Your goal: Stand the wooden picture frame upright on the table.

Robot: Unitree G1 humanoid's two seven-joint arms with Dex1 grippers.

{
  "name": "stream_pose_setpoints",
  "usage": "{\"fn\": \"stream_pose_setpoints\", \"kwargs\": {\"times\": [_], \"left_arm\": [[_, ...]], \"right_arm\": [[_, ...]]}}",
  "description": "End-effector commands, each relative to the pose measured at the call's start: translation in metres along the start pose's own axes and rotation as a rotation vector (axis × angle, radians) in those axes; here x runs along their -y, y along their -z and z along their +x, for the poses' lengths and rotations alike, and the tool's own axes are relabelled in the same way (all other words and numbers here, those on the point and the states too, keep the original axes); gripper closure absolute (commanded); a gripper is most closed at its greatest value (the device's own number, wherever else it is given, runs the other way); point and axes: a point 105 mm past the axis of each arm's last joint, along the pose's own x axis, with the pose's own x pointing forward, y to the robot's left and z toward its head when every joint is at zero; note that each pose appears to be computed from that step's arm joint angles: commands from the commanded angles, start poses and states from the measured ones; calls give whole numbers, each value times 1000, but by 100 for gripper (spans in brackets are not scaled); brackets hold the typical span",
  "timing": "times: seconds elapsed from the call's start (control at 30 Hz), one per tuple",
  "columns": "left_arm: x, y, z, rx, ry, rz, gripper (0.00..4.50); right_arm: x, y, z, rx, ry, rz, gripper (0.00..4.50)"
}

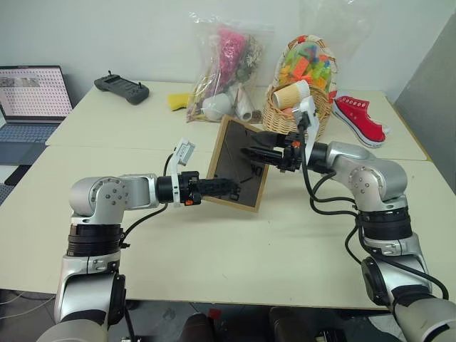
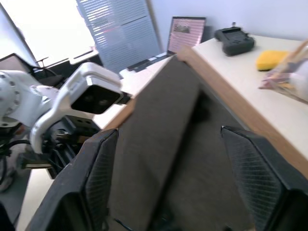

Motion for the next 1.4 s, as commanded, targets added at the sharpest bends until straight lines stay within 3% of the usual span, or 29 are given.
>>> {"fn": "stream_pose_setpoints", "kwargs": {"times": [0.03,0.17,0.3,0.4,0.47,0.57,0.77,0.83,0.9,1.1,1.3,1.4], "left_arm": [[15,-14,0,31,64,83,327],[17,-16,0,38,75,70,327],[18,-12,-2,38,80,43,327],[20,-11,-3,49,89,10,327],[20,-12,-4,57,96,-29,327],[20,-10,-6,53,105,-114,327],[25,-14,-6,77,221,-291,327],[30,-7,-4,51,240,-290,327],[32,-2,-2,45,251,-313,327],[39,4,3,45,284,-351,327],[44,9,6,58,286,-374,327],[47,12,6,63,283,-383,327]], "right_arm": [[-27,-14,11,40,-125,-24,105],[-41,-14,4,41,-198,9,105],[-44,-13,-26,19,-221,61,105],[-26,-7,-50,-31,-85,3,105],[-10,-5,-65,-73,36,-103,105],[-5,3,-80,-147,86,-255,105],[19,17,-98,-250,269,-1162,105],[20,14,-97,-209,297,-1464,105],[18,14,-91,-139,282,-1640,105],[15,19,-60,-6,233,-1808,105],[7,23,-43,61,175,-1834,105],[2,17,-42,110,168,-1823,147]]}}
